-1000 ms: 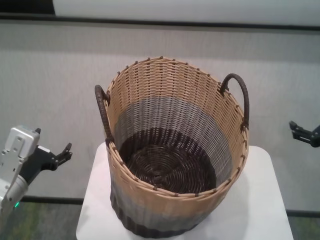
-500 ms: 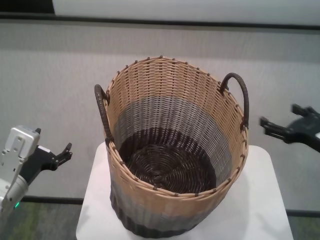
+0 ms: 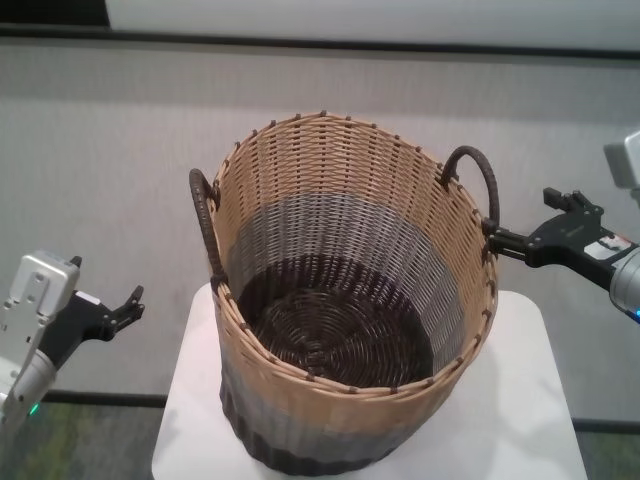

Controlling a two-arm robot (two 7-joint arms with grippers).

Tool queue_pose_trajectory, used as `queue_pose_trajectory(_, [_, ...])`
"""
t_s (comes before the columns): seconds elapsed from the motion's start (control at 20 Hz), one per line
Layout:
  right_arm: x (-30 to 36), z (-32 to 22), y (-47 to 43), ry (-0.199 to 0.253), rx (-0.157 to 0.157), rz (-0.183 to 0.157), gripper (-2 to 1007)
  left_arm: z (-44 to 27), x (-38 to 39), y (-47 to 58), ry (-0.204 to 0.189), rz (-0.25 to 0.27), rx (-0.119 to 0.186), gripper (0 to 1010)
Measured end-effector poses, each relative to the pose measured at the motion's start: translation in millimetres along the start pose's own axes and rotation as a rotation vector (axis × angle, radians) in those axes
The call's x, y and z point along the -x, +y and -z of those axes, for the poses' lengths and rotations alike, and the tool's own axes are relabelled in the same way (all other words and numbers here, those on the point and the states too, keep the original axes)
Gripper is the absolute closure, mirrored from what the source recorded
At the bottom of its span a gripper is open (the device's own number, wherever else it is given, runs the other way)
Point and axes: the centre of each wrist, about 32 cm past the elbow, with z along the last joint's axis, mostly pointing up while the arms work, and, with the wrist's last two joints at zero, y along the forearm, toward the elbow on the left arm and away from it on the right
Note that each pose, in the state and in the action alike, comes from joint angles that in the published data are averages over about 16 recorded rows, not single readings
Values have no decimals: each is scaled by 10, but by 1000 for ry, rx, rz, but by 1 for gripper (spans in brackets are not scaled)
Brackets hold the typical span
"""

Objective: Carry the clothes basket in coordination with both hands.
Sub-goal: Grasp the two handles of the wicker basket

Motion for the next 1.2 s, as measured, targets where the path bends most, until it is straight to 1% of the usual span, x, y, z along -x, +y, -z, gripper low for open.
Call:
queue_pose_trajectory(0.1, [-7,-10,43,4,7,0,4,0,0,0,0,0,0,10])
queue_pose_trajectory(0.2, [-23,-15,73,18,17,-1,4,0,0,0,0,0,0,10])
queue_pose_trajectory(0.6, [-114,-29,147,121,60,-12,4,0,0,0,0,0,0,10])
queue_pose_trajectory(0.75, [-139,-38,172,152,77,-13,4,0,0,0,0,0,0,10])
queue_pose_trajectory(1.0, [-157,-60,226,179,100,-15,4,0,0,0,0,0,0,10])
queue_pose_trajectory(1.2, [-145,-82,298,180,108,-20,4,0,0,0,0,0,0,10])
